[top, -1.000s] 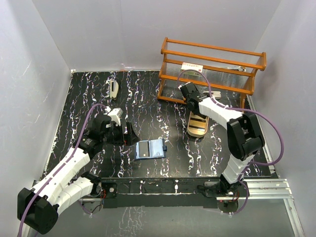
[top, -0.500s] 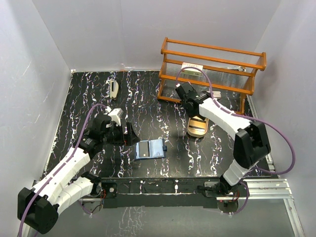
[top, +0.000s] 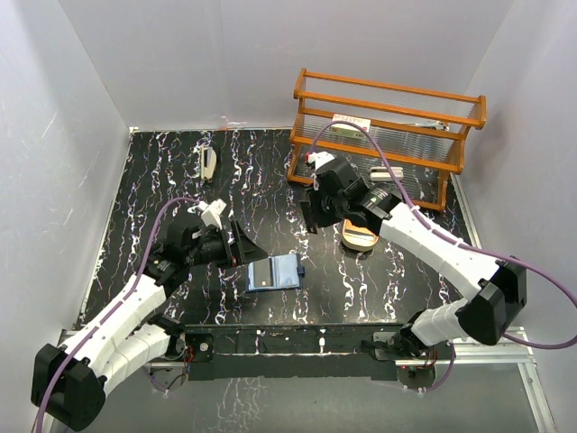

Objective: Put the credit cards into the card holder
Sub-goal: Pick up the credit card from the storage box.

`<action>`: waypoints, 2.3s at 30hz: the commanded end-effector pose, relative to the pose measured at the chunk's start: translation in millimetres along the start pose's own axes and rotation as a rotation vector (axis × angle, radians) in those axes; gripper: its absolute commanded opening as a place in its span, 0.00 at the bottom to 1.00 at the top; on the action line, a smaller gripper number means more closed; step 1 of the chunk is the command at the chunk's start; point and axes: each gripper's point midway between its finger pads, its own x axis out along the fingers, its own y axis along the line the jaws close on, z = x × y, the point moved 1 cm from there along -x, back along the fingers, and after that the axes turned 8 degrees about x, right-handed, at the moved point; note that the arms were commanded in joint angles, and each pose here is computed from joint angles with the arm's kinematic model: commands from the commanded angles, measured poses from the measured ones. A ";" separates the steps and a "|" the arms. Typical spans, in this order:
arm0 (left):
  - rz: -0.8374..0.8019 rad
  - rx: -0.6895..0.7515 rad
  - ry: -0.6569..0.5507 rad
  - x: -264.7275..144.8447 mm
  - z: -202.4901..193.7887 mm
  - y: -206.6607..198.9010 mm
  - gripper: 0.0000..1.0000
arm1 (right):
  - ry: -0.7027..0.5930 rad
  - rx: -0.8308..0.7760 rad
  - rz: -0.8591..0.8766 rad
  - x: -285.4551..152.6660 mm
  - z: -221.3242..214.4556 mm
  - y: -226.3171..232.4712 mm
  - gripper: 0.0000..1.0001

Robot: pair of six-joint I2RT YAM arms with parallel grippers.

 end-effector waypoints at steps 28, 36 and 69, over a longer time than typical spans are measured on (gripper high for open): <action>-0.480 -0.007 -0.220 -65.5 46.3 -120.9 0.68 | -0.052 0.338 1.096 -122.5 4.2 147.1 0.00; -0.444 -0.028 -0.267 -69.6 51.2 -118.2 0.56 | -0.002 0.314 1.076 -112.5 -4.6 147.1 0.00; -0.075 -0.057 -0.131 -20.7 19.8 -29.1 0.00 | -0.024 0.347 0.592 -26.1 -30.3 88.7 0.40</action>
